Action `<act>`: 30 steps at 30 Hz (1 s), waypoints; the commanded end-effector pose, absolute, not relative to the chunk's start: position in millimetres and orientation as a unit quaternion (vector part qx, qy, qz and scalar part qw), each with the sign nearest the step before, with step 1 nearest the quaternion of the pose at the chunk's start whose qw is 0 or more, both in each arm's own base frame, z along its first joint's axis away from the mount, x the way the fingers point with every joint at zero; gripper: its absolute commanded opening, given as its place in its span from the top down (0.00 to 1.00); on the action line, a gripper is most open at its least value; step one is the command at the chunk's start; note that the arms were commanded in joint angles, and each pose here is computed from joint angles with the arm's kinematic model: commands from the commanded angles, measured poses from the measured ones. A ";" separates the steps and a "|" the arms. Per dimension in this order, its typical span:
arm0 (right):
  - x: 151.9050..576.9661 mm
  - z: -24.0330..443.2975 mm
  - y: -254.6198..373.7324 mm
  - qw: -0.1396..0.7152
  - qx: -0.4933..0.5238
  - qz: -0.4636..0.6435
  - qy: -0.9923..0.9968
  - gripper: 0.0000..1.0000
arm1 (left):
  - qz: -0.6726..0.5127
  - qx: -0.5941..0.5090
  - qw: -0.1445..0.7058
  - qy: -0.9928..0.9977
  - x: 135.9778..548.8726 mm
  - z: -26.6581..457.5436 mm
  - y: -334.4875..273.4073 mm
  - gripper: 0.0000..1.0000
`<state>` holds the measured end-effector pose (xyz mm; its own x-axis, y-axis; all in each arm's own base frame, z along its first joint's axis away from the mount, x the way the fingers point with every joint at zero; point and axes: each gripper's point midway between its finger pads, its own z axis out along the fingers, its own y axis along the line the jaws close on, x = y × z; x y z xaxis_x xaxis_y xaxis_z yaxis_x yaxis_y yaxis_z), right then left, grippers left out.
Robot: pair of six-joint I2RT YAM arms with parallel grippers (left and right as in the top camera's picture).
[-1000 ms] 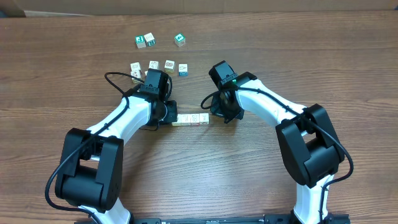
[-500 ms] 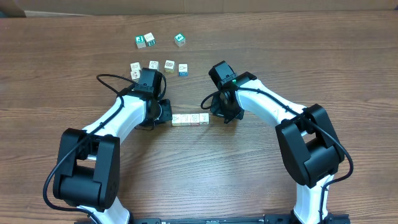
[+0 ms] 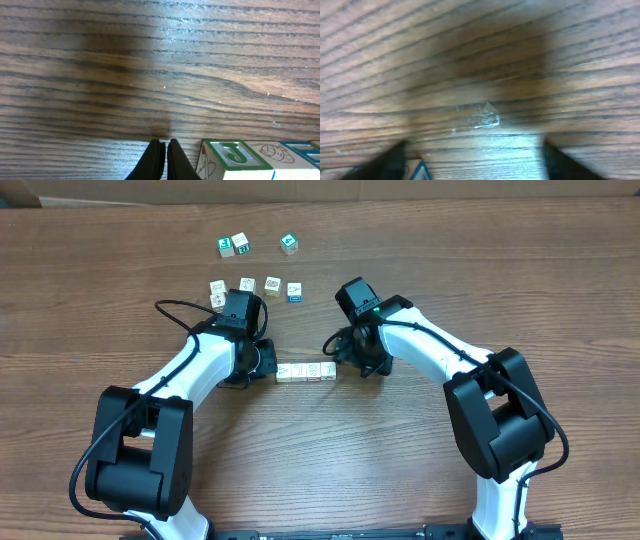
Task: Form a horizontal line
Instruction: 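Lift both grippers away from the aligned block row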
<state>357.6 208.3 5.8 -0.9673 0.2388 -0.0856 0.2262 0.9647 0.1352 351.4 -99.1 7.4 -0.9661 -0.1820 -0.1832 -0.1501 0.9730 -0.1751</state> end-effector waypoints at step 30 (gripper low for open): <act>354.4 -2.6 205.2 0.042 0.119 0.055 0.990 0.00 | -0.054 -0.180 0.057 0.980 337.4 6.1 -35.2 0.00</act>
<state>358.7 208.8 6.9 -0.9674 0.2366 -0.0904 0.2233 0.9652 0.1362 338.3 -35.5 4.8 -0.9304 -0.3545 -0.0929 -0.3417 0.9308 -0.1300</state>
